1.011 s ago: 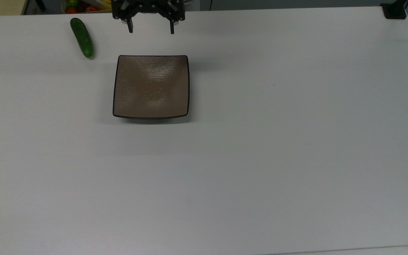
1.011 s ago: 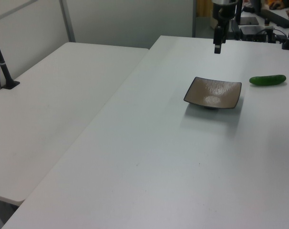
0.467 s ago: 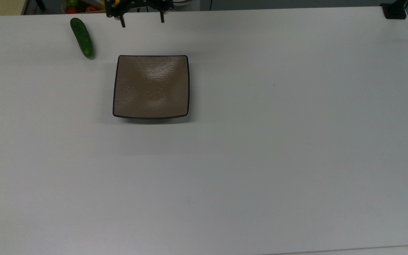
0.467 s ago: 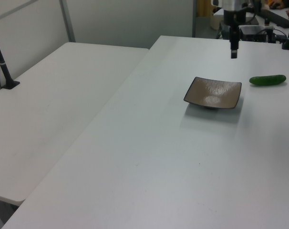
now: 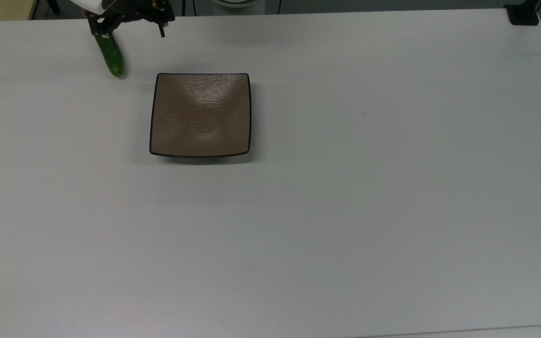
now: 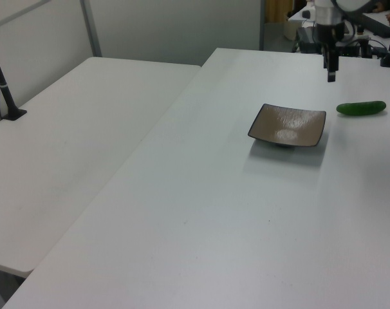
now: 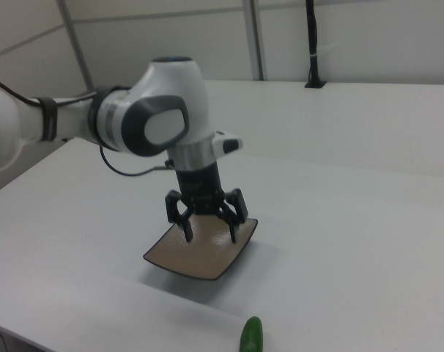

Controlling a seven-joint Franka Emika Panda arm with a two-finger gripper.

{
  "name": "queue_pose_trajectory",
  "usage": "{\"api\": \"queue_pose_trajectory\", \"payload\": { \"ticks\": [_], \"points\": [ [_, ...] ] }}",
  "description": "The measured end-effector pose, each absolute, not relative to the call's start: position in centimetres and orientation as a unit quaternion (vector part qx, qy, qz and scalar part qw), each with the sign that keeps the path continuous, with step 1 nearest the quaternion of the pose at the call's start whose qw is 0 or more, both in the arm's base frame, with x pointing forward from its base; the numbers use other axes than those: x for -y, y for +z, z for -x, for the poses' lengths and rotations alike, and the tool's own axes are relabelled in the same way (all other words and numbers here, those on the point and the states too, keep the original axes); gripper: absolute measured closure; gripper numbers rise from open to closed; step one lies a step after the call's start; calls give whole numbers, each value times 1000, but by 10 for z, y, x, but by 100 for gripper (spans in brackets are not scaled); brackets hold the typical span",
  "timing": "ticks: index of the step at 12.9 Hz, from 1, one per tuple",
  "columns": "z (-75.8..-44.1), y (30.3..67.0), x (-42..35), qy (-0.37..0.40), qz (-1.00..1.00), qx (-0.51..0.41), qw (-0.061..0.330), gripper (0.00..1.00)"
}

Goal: Cucumber placed on a ceramic plate
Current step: 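Move the open gripper over the green cucumber and lower it, then close the gripper around the green cucumber and lift it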

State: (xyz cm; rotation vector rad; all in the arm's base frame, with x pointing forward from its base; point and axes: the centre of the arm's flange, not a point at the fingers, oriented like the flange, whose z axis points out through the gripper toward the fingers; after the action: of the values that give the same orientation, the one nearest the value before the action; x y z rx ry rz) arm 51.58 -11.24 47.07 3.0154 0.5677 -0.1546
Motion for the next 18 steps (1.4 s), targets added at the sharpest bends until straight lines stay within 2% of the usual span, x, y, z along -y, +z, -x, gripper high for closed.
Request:
{"api": "queue_pose_trajectory", "payload": {
  "ticks": [5,10,18],
  "points": [
    [-484,430,168,-91,-984,-153,23,0],
    [-446,408,236,-113,-989,-96,0,0],
    [-457,348,259,-130,-985,-109,20,0]
  ]
}}
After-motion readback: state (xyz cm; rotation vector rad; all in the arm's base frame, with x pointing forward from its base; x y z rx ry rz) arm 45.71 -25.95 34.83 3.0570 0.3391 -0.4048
